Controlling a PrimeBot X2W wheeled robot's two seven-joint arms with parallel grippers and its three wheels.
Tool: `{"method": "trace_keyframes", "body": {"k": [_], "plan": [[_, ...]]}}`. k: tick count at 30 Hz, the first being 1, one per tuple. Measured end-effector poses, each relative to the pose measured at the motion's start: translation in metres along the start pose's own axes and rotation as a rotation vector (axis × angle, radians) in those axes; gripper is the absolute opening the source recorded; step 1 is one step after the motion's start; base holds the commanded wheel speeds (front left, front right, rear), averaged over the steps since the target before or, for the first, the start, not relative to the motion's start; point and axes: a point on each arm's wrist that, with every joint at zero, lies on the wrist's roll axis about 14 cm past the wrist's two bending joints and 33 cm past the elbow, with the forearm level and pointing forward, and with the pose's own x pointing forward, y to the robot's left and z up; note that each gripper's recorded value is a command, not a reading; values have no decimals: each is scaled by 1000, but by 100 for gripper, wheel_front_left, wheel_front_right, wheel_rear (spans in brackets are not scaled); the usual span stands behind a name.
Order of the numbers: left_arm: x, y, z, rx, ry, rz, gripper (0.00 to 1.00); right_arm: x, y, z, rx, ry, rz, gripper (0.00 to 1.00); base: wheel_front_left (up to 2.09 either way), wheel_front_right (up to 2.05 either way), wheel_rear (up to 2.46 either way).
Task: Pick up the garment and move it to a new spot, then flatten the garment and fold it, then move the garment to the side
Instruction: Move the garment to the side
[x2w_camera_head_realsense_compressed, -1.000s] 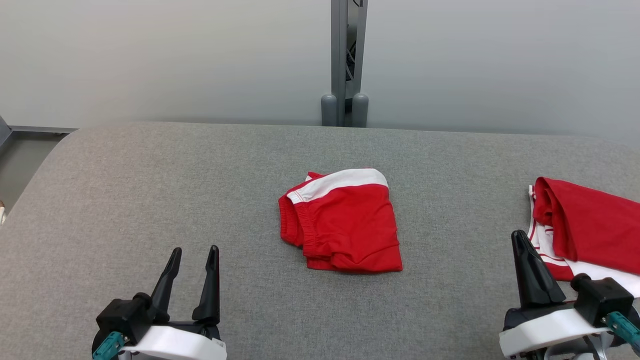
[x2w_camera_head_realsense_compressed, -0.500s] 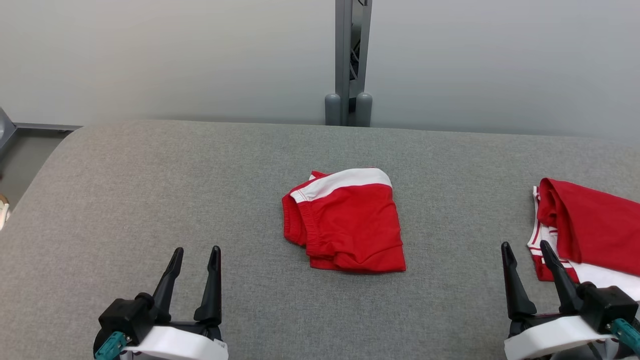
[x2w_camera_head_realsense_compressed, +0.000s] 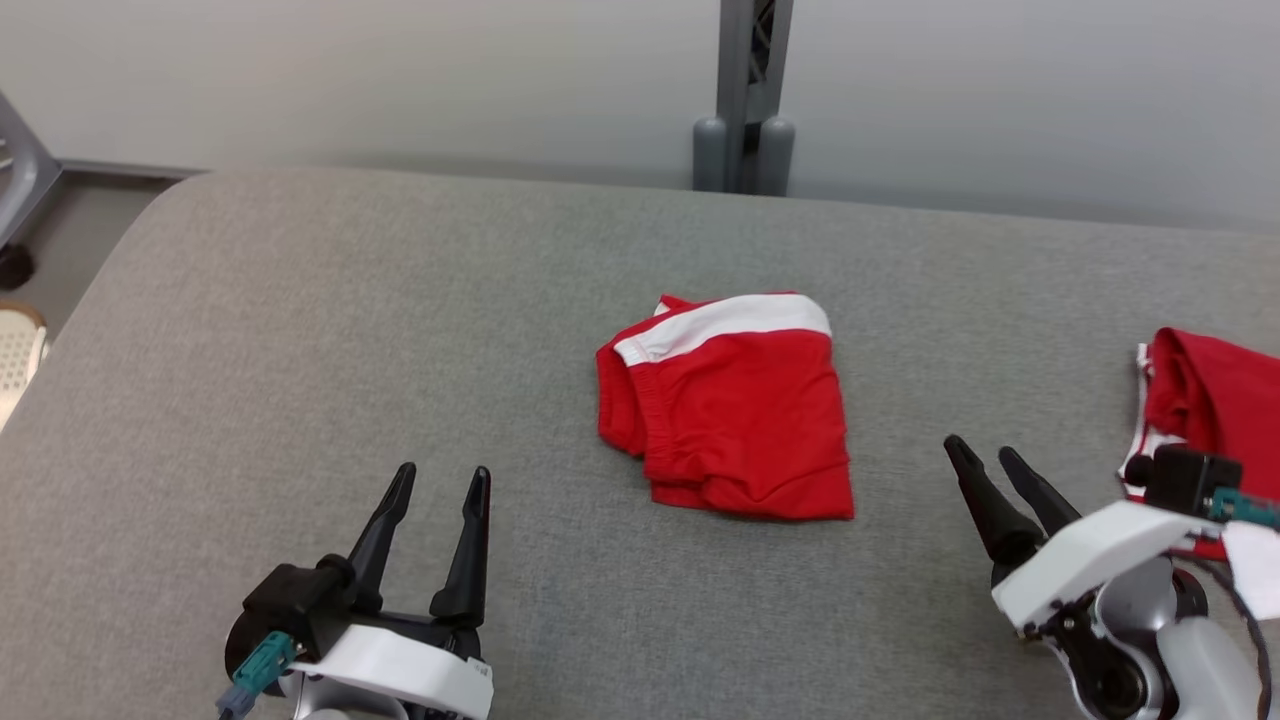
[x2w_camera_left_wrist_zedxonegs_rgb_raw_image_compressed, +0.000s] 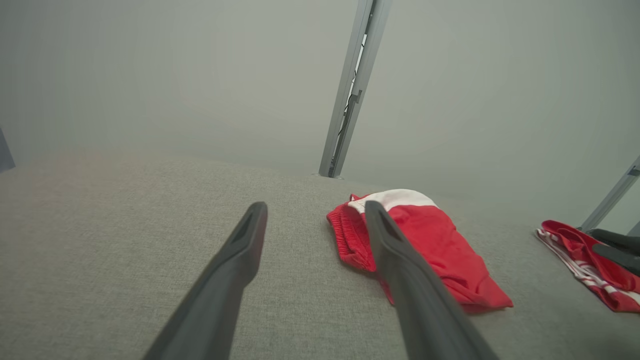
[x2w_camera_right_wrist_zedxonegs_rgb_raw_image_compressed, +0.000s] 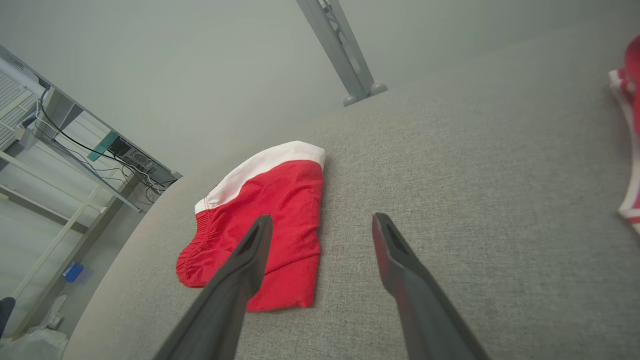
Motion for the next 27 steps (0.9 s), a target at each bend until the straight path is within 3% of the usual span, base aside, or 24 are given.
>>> {"method": "trace_keyframes", "body": {"k": [12, 23, 27], "plan": [[0, 25, -9, 15, 40, 77, 100, 66, 10, -31, 159, 319, 80, 100, 0, 0, 0], [-4, 44, -16, 26, 71, 145, 100, 110, 31, -65, 161, 481, 142, 100, 0, 0, 0], [-3, 50, -16, 37, 74, 162, 100, 121, 39, -72, 109, 500, 166, 100, 0, 0, 0]]}}
